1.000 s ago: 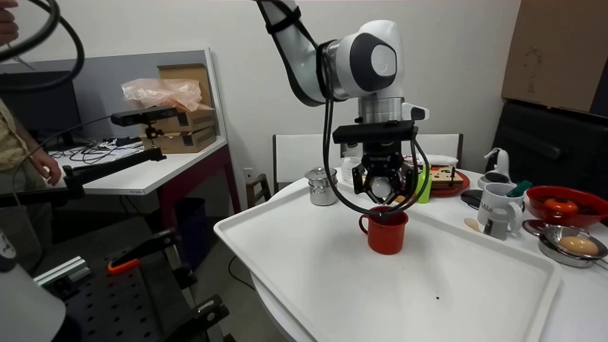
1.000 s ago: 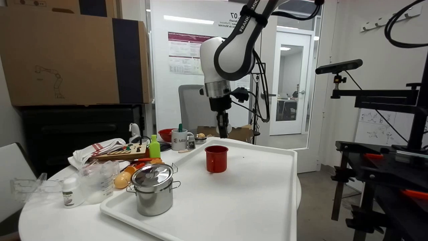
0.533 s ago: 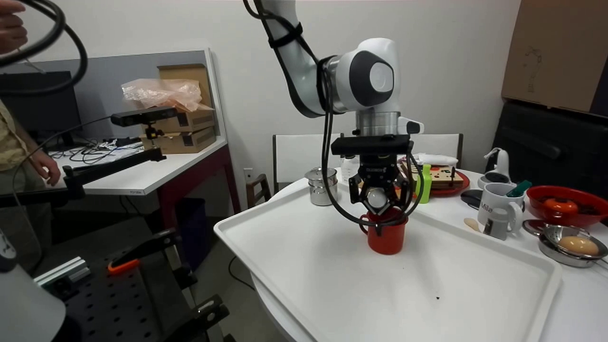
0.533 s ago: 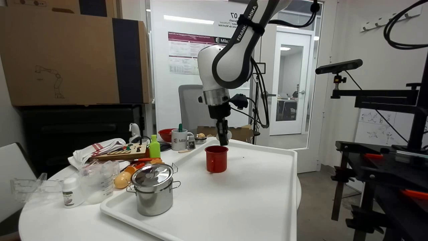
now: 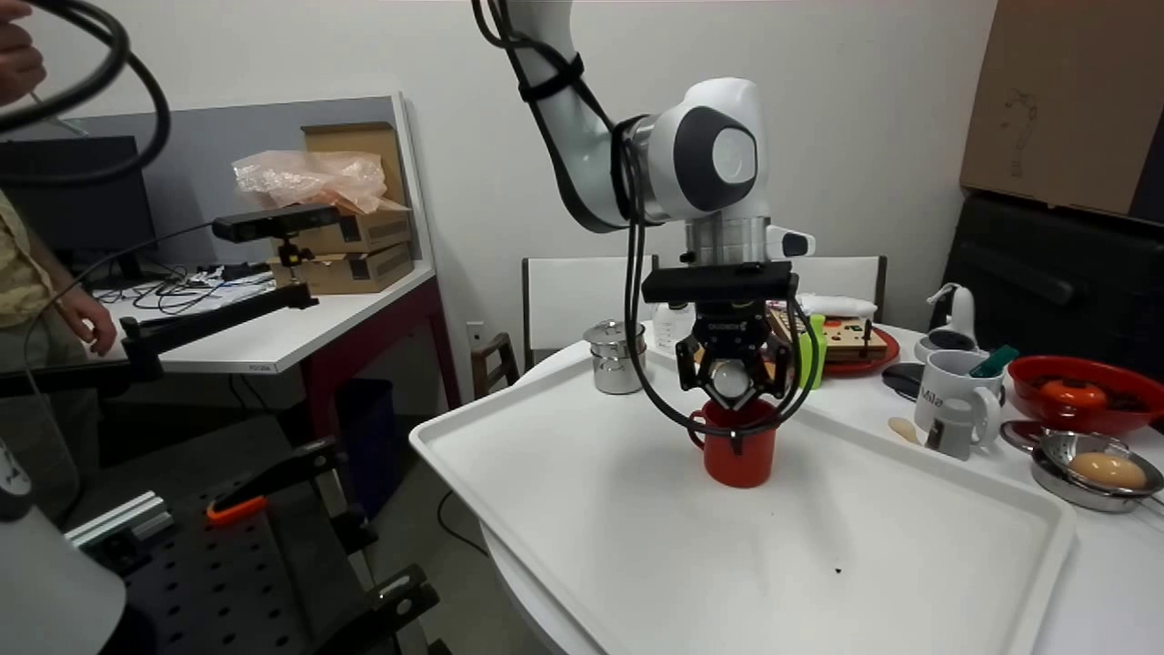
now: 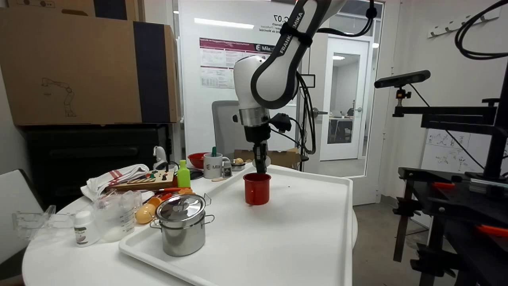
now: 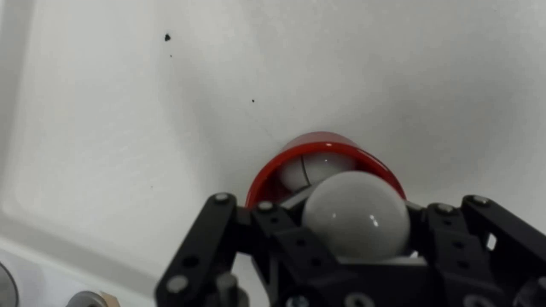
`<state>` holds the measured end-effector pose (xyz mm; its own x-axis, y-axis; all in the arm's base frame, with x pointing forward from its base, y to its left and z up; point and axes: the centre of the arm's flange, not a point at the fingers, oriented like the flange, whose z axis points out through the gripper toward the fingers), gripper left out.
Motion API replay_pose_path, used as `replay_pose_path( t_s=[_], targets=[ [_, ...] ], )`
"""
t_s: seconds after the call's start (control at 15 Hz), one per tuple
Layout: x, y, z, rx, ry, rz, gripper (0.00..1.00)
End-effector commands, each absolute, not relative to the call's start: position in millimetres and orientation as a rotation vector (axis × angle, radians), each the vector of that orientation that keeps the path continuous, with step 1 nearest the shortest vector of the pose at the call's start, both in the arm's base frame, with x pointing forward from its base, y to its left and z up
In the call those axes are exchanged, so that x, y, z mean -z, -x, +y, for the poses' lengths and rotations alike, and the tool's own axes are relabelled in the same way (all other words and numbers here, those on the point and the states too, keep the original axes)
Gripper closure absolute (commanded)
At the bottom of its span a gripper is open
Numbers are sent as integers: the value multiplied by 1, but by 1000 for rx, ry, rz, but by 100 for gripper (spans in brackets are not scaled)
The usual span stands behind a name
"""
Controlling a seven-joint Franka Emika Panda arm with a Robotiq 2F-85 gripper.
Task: Put the timer in the red cup
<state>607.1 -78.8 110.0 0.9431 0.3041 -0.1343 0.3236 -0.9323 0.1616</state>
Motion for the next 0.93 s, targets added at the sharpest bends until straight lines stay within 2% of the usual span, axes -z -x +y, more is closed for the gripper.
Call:
replay_pose_path(
  t_s=[0.0,0.13,0.2,0.33,0.87],
  targets=[
    [-108,-611,-81,107,-2892,508,92],
    [-106,-613,-81,97,-2890,512,90],
    [-106,-612,-82,93,-2891,511,66],
    [-104,-612,-82,91,-2892,507,60],
    [-103,-610,-85,91,-2893,499,1]
  ],
)
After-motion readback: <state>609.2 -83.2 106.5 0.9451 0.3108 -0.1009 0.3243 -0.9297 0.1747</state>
